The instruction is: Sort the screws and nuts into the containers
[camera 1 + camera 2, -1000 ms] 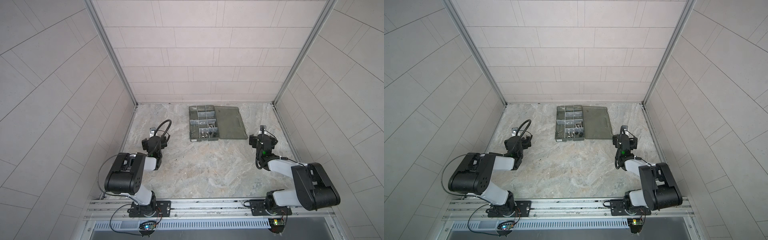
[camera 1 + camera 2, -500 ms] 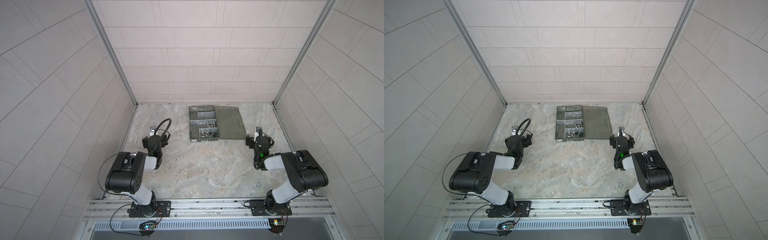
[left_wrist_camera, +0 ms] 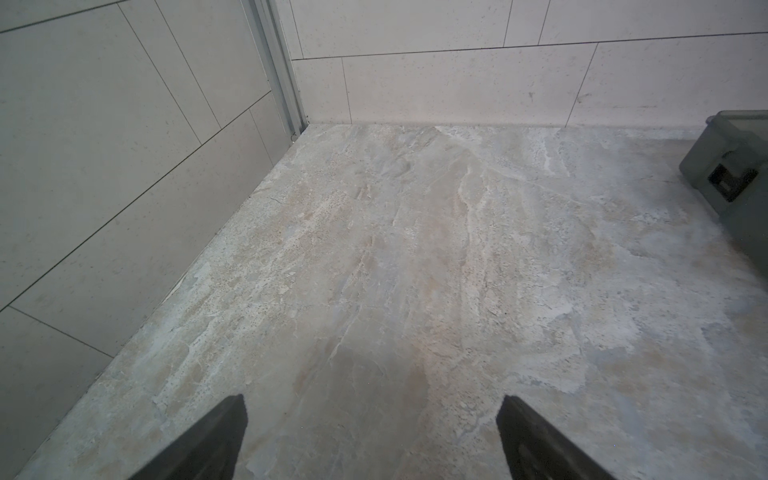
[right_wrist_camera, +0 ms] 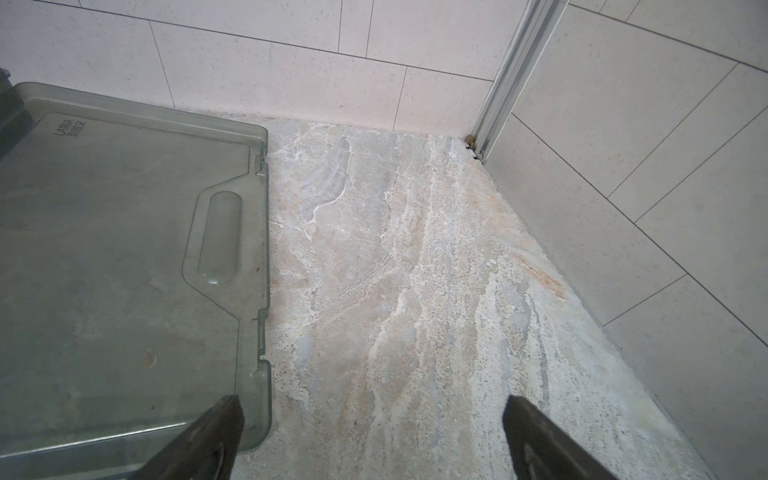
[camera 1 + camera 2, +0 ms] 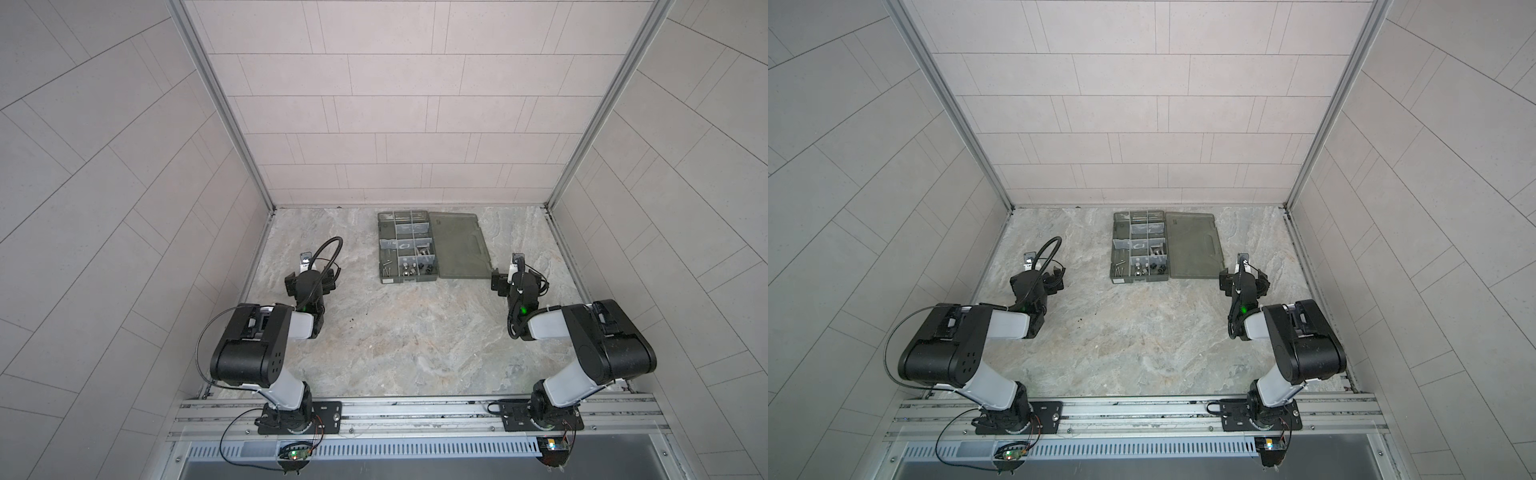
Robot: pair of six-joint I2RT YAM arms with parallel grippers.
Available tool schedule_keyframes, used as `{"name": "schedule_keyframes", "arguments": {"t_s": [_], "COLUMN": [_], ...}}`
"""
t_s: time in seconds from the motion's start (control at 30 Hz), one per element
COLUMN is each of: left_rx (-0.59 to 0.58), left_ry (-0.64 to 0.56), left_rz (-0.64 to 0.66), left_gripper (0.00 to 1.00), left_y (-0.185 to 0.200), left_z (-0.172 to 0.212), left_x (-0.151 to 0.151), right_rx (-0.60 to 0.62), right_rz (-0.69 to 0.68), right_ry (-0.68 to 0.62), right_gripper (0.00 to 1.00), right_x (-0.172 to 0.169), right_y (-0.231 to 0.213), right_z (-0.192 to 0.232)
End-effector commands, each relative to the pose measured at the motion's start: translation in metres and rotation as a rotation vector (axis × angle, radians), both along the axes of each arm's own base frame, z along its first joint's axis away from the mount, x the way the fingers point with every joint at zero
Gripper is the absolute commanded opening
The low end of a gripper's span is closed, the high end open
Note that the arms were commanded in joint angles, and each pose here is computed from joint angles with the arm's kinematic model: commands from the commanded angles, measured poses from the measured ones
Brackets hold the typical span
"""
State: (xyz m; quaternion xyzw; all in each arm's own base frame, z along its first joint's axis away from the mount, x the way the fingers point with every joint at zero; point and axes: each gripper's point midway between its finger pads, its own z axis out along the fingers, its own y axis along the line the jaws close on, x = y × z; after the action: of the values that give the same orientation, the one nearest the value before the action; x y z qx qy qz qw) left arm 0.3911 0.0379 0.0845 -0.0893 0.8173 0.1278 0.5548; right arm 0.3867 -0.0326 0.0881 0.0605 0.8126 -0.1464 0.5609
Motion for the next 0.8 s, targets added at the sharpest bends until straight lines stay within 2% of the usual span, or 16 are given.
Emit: {"name": "schedule_keyframes", "arguments": {"t_s": [0.0, 0.77], "left_rx": [-0.002, -0.002], "left_ry": [-0.028, -0.027], "left_rz": [0.003, 0.001], "left_gripper": [1.00, 1.00], "left_y": [0.0018, 0.0010], "left_z": [0.0045, 0.0041], "left_x": [0.0009, 0.0012], "right_rx": [-0.012, -0.012], "right_rz": [0.000, 0.001], "right_ry": [-0.017, -0.013], "right_gripper": [0.99, 0.99], "right_x": [0.0016, 0.0026], "right_y": [-0.0012, -0.0010], "right_z": [0.0049, 0.0047]}}
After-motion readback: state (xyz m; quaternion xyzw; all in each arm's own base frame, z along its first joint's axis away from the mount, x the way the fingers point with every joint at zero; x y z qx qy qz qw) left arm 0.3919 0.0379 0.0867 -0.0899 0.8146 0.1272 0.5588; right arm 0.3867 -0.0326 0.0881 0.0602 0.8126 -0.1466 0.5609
